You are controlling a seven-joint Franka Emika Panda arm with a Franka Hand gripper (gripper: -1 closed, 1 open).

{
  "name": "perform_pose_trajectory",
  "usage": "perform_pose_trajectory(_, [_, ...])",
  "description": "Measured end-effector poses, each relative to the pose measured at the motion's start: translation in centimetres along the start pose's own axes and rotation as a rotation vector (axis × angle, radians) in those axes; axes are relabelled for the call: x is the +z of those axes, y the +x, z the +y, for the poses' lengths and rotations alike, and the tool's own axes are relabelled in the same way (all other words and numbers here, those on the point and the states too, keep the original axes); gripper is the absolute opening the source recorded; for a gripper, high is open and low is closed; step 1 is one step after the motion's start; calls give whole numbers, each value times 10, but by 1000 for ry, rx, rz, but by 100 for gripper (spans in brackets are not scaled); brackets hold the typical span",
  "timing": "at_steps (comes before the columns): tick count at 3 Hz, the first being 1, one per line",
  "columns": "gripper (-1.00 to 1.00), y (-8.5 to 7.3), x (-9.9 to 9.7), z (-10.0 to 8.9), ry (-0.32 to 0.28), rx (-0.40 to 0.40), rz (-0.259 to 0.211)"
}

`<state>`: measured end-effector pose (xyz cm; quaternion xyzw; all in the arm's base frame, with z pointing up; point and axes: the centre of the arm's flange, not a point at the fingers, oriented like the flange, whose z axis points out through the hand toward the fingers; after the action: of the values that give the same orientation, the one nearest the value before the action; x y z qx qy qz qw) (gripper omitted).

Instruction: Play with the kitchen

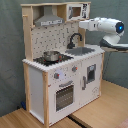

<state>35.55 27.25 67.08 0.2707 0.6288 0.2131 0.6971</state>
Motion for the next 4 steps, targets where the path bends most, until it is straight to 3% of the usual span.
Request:
perform_pose_trajectory(2, [100,-20,53,-28,29,-53,13])
perform_pose_trajectory(3, [100,-26,77,-30,28,-44,30])
perform_pose_trajectory(4, [100,-24,96,-19,14,-32,48])
